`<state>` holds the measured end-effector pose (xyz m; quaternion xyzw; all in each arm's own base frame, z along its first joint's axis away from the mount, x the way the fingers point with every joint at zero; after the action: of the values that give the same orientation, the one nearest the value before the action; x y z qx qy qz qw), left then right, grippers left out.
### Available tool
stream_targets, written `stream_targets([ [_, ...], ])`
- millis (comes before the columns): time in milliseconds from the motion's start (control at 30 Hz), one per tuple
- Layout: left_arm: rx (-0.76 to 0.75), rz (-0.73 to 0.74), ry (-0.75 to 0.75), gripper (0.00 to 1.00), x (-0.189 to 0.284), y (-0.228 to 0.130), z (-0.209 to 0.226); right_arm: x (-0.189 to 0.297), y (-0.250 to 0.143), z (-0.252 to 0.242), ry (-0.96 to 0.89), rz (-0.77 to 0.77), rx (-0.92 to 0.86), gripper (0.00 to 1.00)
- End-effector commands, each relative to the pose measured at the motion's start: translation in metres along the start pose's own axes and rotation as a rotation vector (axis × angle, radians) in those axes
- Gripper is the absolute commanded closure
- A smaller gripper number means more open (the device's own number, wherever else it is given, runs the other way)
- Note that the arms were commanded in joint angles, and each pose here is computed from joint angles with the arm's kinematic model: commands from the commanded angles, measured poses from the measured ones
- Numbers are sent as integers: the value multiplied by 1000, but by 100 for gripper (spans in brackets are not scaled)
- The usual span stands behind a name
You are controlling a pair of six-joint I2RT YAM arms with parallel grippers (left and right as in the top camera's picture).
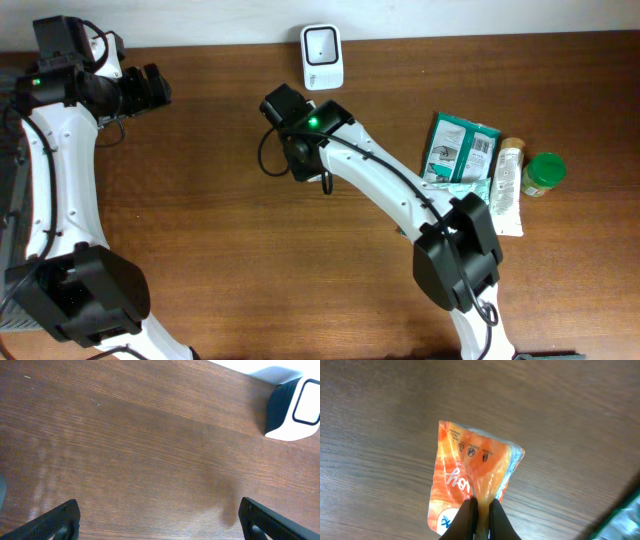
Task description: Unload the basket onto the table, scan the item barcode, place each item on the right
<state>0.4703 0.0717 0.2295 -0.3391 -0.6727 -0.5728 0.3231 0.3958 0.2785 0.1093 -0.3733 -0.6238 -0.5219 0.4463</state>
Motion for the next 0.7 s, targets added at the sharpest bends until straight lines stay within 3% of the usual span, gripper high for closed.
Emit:
stream_targets([
  [0, 8, 9, -4, 1, -4, -2, 1, -21, -15, 24, 187, 101, 9, 96],
  [200, 8, 9, -4, 1, -4, -2, 1, -44, -32, 6, 334, 193, 158, 96],
  [300, 8, 9, -4, 1, -4, -2, 1, -56, -40, -13, 323, 222, 174, 83],
  [333, 8, 9, -4, 1, -4, -2, 1, -58, -39, -20, 318, 227, 157, 69],
  [367, 8, 9, -4, 1, -4, -2, 1, -59, -36, -25, 319, 227, 136, 66],
  [667, 8, 9, -4, 1, -4, -2, 1, -30, -18, -48, 457, 265, 20, 61],
])
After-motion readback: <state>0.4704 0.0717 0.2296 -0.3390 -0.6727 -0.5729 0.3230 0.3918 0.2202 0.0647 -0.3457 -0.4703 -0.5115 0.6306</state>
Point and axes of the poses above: each gripper's point midway between its finger pads, its own x axis back along the fingers, its own z axis along the line the jaws close on, y = z × x, the point moved 1 cm from there along x, back along the fingers, and after that the axes turned 10 degrees about -x, right-handed, at the moved point
